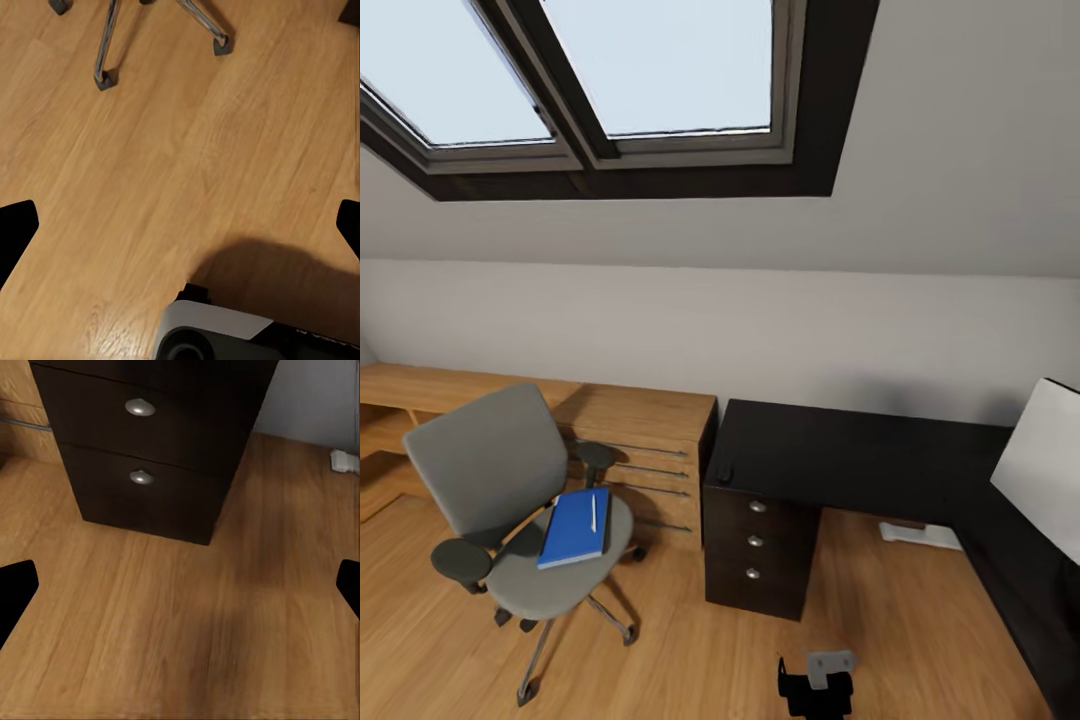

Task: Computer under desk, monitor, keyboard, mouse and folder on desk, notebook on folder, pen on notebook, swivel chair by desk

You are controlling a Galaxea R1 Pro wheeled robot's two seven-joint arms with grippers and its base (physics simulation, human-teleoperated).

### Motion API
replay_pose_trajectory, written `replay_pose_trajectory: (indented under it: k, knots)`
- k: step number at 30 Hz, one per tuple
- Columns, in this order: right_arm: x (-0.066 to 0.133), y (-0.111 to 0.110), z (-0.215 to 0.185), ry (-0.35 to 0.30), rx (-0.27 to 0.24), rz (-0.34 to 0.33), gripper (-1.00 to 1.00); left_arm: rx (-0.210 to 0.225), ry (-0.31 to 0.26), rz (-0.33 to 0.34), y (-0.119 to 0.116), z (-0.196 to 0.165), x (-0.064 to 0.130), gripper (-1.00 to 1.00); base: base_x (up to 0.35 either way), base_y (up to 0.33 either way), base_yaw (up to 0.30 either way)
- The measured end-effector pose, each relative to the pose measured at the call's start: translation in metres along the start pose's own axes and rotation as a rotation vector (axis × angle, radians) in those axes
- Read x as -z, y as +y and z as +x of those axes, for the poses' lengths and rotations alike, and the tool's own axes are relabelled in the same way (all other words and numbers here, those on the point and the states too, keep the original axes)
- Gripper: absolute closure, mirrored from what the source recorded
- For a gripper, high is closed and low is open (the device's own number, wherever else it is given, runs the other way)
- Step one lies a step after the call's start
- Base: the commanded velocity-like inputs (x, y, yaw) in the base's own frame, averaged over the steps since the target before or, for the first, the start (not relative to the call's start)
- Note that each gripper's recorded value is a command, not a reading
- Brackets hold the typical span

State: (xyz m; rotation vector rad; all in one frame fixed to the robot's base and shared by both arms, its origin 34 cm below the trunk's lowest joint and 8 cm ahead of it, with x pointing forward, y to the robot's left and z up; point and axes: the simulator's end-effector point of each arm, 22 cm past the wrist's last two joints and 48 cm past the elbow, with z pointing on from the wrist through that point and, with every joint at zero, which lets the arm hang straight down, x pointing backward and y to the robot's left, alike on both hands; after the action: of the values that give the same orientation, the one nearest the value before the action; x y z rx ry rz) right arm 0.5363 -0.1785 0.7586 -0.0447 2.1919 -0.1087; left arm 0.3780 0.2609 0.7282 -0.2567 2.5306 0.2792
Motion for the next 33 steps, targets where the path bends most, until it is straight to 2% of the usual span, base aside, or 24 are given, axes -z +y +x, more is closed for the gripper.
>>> replay_pose_trajectory:
  k: [9, 20, 33]
  knots:
    - [0.0, 0.003, 0.002, 0.003, 0.0, -0.012, -1.0, 0.0, 0.005, 0.0, 0.0, 0.002, 0.0, -1.0, -0.301, -0.025, -0.226]
    - [-0.001, 0.003, 0.007, 0.013, 0.001, -0.014, -1.0, 0.004, -0.001, -0.001, 0.0, 0.002, -0.001, -1.0, -0.259, -0.193, -0.184]
    - [-0.001, 0.004, 0.014, 0.028, 0.001, -0.015, -1.0, 0.006, 0.005, -0.003, 0.0, 0.006, -0.002, -1.0, -0.329, -0.024, -0.186]
